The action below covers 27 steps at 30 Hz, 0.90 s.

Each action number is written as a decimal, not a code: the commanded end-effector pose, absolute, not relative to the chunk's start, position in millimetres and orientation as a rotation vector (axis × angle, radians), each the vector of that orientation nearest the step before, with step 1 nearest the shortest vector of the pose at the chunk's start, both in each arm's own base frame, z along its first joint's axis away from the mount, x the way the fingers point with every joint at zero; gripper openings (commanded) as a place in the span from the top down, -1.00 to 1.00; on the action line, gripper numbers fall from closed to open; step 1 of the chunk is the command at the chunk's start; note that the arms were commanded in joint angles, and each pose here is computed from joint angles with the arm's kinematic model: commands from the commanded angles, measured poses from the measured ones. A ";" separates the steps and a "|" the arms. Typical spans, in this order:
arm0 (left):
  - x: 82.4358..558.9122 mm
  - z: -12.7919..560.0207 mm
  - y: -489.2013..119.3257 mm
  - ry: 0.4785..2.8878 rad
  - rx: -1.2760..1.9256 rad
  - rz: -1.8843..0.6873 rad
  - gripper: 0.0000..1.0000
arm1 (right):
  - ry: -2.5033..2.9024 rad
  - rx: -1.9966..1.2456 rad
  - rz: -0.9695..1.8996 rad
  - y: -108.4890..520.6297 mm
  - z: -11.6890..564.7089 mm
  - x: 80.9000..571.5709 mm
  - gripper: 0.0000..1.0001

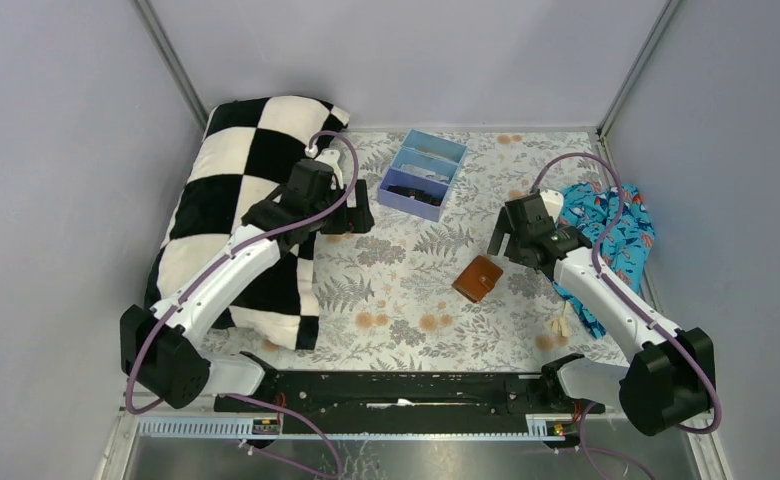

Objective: Take the credit cards out of the card holder
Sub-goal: Open the card holder at the center of the board.

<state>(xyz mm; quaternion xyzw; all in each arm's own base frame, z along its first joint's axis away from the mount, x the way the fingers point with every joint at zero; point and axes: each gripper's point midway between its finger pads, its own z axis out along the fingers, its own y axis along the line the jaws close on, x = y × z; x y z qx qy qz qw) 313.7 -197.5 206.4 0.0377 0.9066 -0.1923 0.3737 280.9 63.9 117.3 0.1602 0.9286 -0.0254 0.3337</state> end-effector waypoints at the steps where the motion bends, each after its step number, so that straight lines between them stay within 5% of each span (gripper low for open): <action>1: 321.3 202.8 -202.2 2.311 0.026 -0.520 -0.95 | 2.388 0.459 -0.075 59.7 126.8 280.4 -0.99; 27: 234.0 146.5 -306.5 2.392 0.237 -0.808 -0.97 | 2.513 0.466 0.170 93.6 56.8 258.1 -0.99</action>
